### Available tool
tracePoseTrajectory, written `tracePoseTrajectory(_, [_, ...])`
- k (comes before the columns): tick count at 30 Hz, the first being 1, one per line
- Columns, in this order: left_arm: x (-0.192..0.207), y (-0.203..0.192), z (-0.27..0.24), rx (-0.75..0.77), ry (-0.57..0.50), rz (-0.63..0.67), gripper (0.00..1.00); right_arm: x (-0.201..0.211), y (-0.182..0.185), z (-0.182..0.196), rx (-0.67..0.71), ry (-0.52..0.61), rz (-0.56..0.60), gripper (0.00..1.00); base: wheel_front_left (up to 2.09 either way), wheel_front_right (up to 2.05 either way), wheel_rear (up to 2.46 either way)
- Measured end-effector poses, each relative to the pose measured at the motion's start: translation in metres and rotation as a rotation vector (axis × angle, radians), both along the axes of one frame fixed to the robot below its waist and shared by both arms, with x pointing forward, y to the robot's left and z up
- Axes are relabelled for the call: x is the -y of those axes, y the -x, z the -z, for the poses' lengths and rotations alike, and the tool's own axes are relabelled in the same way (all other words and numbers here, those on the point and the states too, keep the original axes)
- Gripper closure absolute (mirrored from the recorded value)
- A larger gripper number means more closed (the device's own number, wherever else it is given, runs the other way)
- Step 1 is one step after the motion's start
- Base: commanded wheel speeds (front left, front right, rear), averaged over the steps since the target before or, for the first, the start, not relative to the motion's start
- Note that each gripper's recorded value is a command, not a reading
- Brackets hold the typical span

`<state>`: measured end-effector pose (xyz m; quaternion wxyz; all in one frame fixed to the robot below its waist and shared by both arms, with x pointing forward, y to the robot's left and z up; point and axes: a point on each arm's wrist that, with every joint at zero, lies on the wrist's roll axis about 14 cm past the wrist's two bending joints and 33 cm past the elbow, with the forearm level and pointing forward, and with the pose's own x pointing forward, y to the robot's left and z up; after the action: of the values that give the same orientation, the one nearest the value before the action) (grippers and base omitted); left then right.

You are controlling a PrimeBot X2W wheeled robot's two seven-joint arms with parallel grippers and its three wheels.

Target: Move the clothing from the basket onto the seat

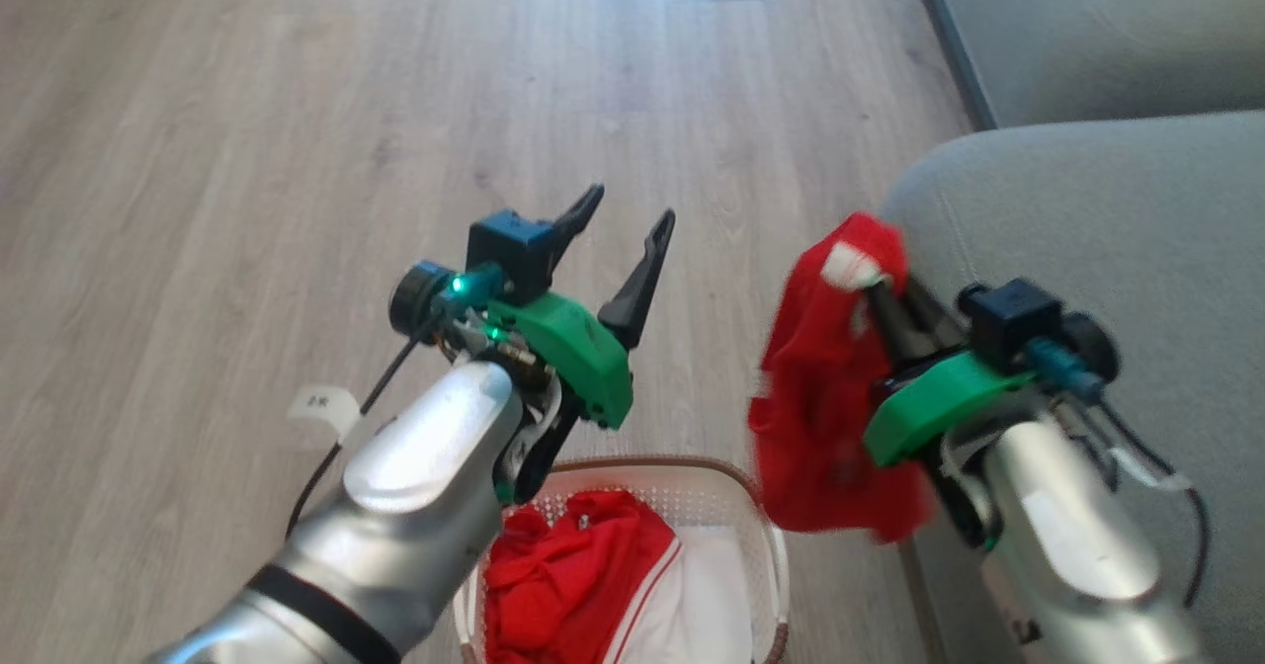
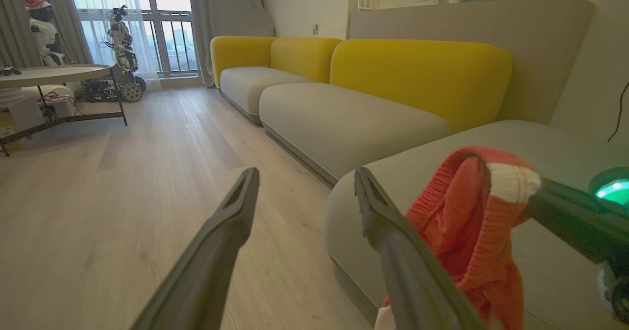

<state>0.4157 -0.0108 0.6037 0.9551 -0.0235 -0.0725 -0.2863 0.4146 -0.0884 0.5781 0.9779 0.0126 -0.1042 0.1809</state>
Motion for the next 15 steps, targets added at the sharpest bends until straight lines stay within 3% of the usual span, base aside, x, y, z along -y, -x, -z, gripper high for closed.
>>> tracePoseTrajectory(15, [0.071,0.029,0.058,-0.108,-0.05,0.209,0.0,0.121,0.014,-0.038,0.128,0.05,0.287,1.0,0.0,0.0,0.0])
